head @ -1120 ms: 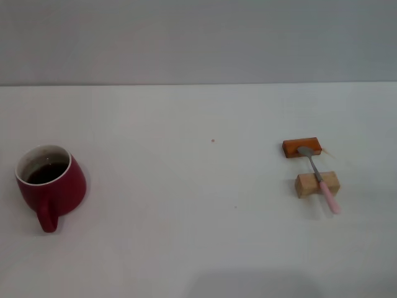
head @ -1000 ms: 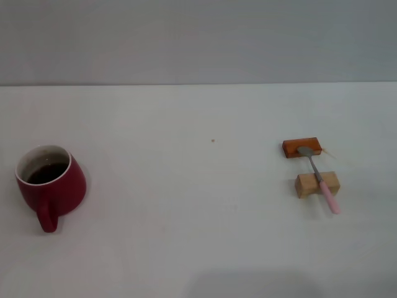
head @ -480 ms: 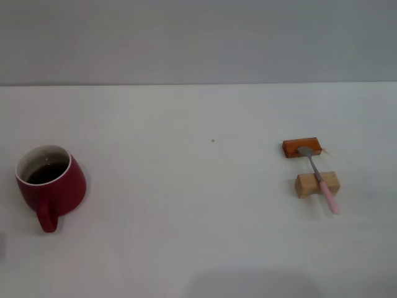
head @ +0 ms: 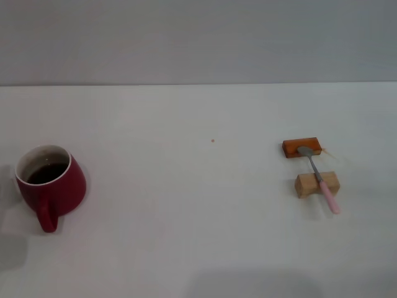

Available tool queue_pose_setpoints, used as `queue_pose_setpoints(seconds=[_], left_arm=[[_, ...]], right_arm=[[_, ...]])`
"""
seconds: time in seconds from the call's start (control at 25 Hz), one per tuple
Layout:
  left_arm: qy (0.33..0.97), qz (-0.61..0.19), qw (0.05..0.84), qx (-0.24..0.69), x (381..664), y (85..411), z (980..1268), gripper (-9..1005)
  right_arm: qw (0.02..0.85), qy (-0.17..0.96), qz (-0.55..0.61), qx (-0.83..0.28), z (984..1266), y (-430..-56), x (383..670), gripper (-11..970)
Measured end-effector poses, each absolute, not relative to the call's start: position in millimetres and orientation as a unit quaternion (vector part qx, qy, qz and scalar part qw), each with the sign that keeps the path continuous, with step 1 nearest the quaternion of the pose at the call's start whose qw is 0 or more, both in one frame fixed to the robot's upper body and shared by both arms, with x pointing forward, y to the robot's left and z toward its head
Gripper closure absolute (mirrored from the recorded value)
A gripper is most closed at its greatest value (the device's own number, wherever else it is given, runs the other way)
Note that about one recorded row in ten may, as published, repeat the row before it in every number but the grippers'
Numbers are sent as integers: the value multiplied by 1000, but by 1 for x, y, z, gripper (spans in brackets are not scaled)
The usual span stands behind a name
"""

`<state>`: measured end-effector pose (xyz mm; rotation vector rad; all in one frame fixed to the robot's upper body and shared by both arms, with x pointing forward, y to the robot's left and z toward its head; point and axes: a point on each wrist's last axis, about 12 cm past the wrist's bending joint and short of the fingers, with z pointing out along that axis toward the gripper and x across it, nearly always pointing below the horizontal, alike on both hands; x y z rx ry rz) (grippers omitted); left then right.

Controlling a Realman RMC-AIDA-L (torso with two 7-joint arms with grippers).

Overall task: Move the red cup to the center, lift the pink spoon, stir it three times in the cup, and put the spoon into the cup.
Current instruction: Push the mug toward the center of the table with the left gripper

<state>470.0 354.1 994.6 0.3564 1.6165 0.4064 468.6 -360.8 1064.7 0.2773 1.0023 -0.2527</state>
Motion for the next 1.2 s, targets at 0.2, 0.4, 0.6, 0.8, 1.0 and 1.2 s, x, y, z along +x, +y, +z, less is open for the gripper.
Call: queue_pose_setpoints(seconds=[0.2, 0.4, 0.6, 0.8, 1.0, 1.2], left_arm=[[717, 159, 652, 188, 477, 342, 992, 997], [715, 150, 650, 207, 482, 334, 992, 997], [710, 136, 652, 228, 484, 326, 992, 998], [701, 113, 657, 252, 487, 312, 992, 998], [690, 83, 665, 275, 488, 294, 993, 998], [684, 62, 666, 292, 488, 282, 993, 998]], right_arm=[[860, 478, -123, 131, 1064, -361, 468, 365], [859, 480, -125, 129, 1064, -362, 468, 365], [858, 480, -128, 128, 1064, -363, 469, 365], [858, 480, -130, 129, 1065, -364, 470, 366], [858, 481, -128, 129, 1065, -364, 471, 365], [858, 481, -126, 128, 1065, -363, 472, 366]])
